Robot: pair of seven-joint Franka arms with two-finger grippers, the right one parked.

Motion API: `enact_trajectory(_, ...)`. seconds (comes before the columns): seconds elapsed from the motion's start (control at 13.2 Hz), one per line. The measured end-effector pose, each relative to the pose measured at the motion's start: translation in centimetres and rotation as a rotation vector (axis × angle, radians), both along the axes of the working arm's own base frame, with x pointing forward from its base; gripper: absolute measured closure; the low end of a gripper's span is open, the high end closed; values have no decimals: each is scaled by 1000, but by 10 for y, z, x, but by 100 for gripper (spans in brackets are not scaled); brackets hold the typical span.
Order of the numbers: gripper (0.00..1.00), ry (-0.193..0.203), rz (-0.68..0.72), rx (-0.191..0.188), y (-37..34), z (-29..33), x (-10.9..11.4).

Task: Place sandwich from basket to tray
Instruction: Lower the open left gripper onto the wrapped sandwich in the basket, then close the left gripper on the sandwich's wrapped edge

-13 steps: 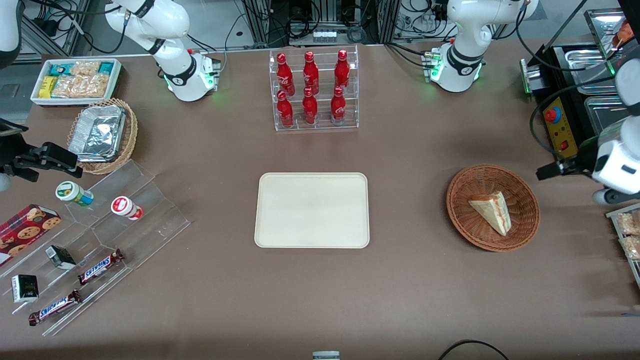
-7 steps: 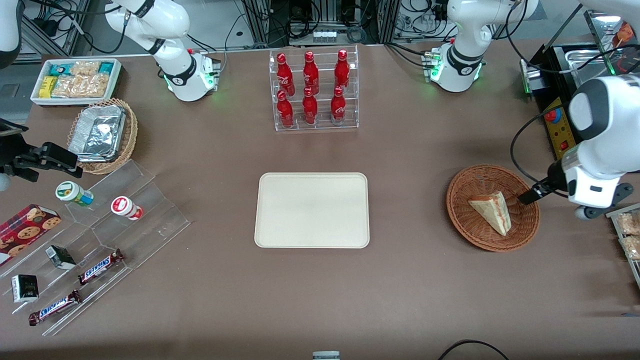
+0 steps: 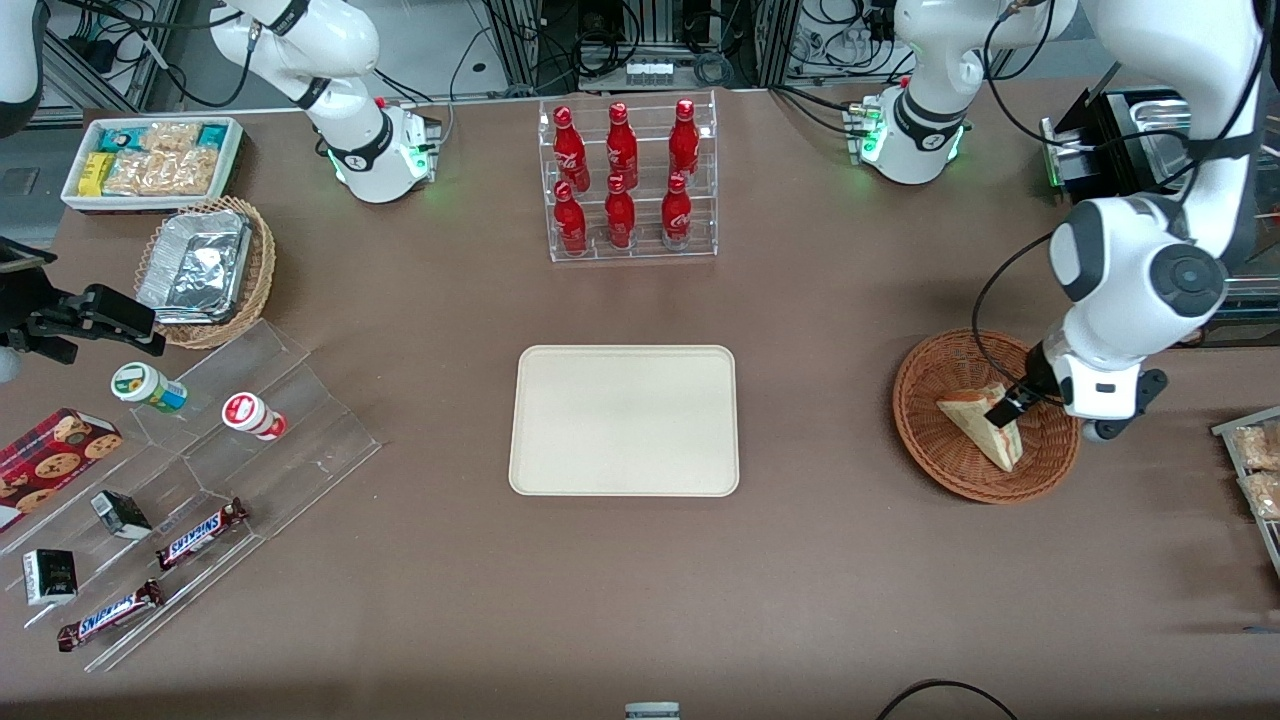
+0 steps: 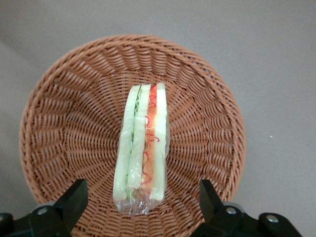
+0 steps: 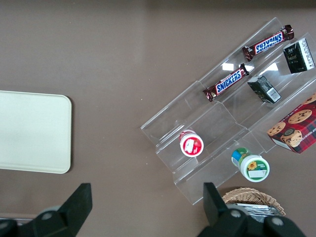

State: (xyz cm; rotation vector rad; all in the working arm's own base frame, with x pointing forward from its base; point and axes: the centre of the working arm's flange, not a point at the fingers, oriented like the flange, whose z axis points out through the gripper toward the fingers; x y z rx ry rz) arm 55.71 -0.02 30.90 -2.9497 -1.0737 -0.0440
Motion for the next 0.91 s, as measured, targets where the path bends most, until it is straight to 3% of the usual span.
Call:
enact_trajectory(0.38, 0, 12, -2, 2, -8, -32, -1)
enact_trajectory(0.76, 1, 38, -26, 33, -4, -46, -6)
enact_trajectory(0.83, 5, 39, -26, 34, -4, -46, -6)
enact_trajectory(0.91, 18, 39, -23, 34, -4, -47, -6)
